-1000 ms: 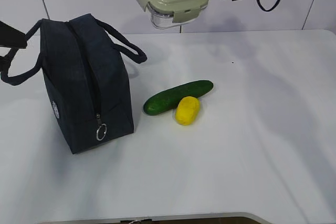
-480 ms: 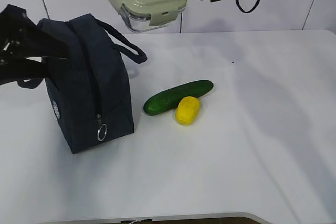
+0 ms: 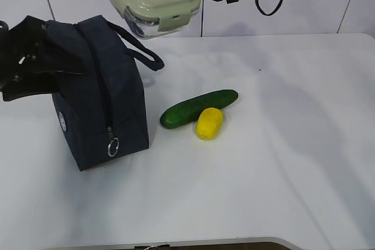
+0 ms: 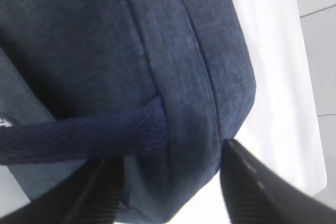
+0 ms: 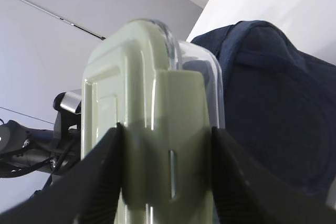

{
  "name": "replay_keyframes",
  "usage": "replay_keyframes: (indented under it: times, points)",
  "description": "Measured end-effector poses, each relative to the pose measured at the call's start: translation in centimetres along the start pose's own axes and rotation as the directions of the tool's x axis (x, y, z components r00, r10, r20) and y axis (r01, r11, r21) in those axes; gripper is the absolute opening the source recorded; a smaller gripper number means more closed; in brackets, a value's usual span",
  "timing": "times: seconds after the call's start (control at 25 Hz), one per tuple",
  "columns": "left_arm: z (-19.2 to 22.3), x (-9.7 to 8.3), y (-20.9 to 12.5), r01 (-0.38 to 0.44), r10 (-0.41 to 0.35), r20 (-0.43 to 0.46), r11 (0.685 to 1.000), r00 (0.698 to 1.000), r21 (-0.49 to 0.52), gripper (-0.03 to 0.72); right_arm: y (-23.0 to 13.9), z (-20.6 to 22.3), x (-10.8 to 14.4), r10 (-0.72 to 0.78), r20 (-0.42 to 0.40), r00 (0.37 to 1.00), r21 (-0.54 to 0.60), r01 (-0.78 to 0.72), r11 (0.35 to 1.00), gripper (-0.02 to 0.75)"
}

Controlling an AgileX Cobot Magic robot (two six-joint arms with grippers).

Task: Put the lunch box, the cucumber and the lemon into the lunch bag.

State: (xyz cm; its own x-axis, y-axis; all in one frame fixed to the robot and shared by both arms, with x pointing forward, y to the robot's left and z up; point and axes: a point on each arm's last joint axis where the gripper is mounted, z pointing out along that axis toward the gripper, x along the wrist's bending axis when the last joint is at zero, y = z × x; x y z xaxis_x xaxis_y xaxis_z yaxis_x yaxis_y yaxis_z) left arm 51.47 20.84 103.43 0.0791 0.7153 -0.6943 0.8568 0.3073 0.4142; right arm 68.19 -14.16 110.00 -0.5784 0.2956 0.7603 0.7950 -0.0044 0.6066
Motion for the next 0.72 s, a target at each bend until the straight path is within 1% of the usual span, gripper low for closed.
replay_keyframes:
  times: [0.2, 0.32, 0.52, 0.64, 0.72]
  points:
    - [0.0, 0.0, 0.0, -0.002, 0.002, -0.001, 1.0, 1.0, -0.002, 0.347, -0.4, 1.3, 0.8, -0.019, -0.023, 1.0, 0.023, 0.02, 1.0, 0.371]
    - [0.0, 0.0, 0.0, -0.012, 0.012, 0.001, 1.0, 1.0, -0.004, 0.295, -0.5, 2.3, 1.2, -0.035, -0.018, 0.999, 0.013, 0.035, 0.999, 0.371]
    - [0.0, -0.1, 0.1, -0.007, 0.007, 0.011, 1.0, 1.0, -0.011, 0.199, 0.0, 3.5, 1.3, -0.068, 0.044, 0.997, -0.067, 0.071, 0.995, 0.371]
    - [0.0, -0.2, 0.1, -0.003, 0.004, 0.016, 1.0, 1.0, -0.014, 0.116, 0.2, 4.1, 1.3, -0.075, 0.079, 0.994, -0.111, 0.084, 0.99, 0.371]
    - [0.0, -0.1, 0.2, -0.016, 0.016, 0.015, 1.0, 1.0, -0.018, 0.034, 0.4, 4.5, 1.4, -0.075, 0.098, 0.992, -0.146, 0.089, 0.985, 0.371]
